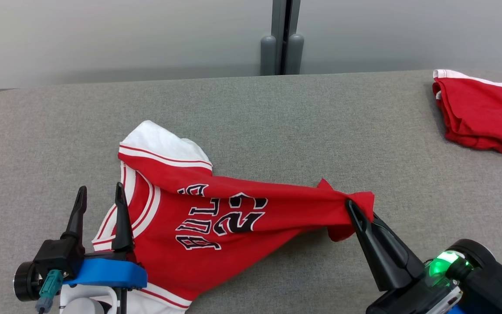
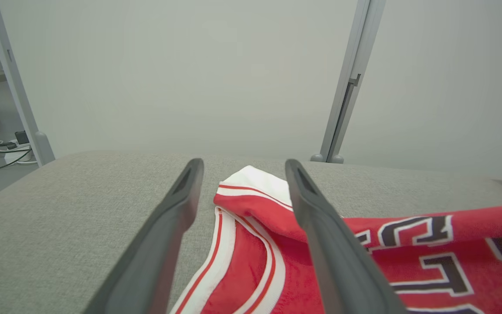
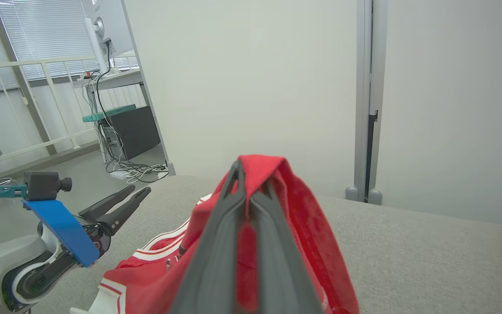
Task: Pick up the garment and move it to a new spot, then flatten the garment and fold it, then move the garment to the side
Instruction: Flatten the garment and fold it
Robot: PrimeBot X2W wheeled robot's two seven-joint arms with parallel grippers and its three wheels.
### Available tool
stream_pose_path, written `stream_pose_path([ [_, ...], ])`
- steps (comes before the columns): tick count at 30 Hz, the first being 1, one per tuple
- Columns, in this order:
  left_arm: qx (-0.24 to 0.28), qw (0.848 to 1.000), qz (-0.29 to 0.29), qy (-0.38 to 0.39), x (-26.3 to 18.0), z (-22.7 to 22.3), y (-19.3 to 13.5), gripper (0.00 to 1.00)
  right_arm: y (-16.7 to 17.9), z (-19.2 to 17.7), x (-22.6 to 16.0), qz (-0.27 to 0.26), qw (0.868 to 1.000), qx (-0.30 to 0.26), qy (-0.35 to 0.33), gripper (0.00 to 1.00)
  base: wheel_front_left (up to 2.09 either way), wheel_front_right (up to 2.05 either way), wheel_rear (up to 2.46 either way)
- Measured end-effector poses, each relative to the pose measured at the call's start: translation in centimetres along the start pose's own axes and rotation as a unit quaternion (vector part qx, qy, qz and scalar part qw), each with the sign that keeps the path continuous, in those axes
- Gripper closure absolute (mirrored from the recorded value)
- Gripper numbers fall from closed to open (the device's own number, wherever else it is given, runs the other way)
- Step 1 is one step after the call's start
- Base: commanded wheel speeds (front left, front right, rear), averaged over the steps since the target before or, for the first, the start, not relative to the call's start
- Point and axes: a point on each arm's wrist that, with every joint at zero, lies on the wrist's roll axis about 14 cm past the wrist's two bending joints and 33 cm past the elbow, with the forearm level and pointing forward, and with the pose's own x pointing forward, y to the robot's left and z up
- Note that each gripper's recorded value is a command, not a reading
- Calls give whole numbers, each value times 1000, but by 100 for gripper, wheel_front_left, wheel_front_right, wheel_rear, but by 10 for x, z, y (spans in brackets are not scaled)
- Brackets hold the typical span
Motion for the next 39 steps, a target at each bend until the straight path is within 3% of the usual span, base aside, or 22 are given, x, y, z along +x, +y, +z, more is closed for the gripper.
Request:
stream_pose_path([
  [16,-1,1000,8,-2,-3,2,5,0,-31,-36,-5,-42,998,-1,46,100,0,0,0],
  [23,-2,1000,13,-2,-7,3,7,0,-55,-50,20,-43,998,-22,49,100,0,0,0],
  [37,-4,999,45,1,-19,2,26,0,-90,-115,78,-37,991,-47,121,100,0,0,0],
  [38,-3,999,46,2,-19,1,27,0,-94,-120,80,-41,990,-48,127,90,0,0,0],
  [39,-3,999,47,3,-19,1,27,0,-97,-125,81,-44,988,-49,139,53,0,0,0],
])
